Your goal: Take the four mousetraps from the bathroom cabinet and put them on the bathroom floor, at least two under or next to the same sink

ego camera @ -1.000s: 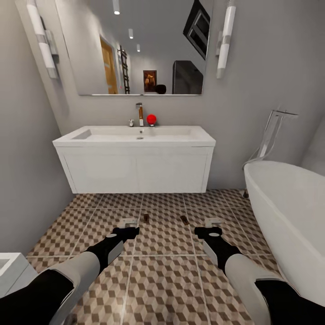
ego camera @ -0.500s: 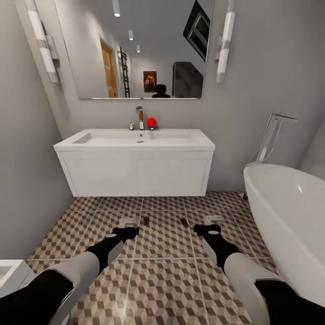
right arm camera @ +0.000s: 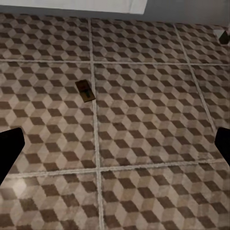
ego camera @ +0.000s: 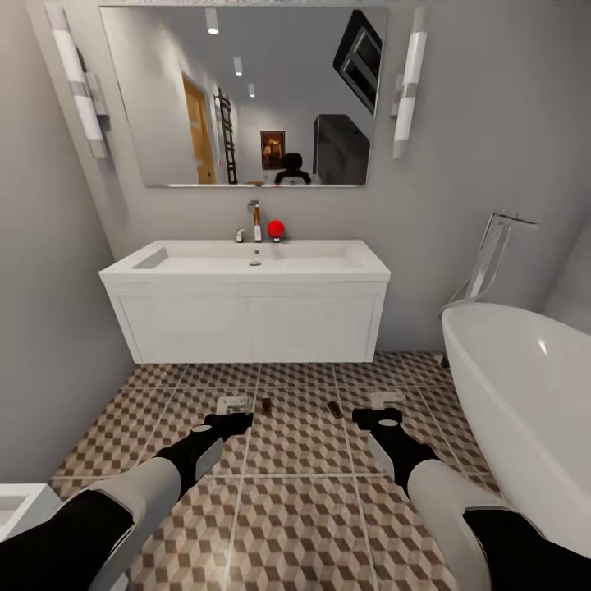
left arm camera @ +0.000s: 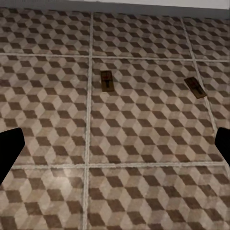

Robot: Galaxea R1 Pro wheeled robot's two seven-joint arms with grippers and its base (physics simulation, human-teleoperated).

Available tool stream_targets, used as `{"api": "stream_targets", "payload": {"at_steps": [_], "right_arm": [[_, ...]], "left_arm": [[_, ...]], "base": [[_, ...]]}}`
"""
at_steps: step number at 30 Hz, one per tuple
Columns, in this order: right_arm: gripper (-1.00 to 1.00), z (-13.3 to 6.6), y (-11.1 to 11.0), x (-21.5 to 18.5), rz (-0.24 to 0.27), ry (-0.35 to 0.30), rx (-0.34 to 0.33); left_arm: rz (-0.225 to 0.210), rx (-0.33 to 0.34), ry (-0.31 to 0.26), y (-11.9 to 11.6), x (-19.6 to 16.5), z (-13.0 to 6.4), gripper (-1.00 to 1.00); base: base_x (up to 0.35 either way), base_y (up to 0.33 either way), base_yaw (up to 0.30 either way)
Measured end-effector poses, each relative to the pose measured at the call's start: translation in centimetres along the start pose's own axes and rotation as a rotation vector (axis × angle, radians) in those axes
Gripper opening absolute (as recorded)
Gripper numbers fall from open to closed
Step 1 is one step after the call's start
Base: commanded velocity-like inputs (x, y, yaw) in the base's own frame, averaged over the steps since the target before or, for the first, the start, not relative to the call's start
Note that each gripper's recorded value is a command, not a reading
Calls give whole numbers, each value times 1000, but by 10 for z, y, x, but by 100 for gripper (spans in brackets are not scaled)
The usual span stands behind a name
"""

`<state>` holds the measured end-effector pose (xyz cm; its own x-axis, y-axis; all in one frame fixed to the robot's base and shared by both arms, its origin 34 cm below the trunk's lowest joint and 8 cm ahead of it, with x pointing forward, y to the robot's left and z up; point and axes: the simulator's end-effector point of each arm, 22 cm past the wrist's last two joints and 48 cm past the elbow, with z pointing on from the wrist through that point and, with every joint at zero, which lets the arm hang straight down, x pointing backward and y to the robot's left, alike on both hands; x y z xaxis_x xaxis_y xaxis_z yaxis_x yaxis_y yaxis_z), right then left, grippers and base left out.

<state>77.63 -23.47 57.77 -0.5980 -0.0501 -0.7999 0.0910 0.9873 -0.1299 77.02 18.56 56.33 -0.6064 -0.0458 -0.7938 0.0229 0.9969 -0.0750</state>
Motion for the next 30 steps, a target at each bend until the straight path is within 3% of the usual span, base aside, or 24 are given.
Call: {"api": "stream_targets", "payload": {"at_steps": [30], "right_arm": [[100, -28, -7, -53, 2, 2, -1]], "left_arm": [[0, 1, 1, -5, -53, -29, 100]], "base": [[0, 0, 0]]}}
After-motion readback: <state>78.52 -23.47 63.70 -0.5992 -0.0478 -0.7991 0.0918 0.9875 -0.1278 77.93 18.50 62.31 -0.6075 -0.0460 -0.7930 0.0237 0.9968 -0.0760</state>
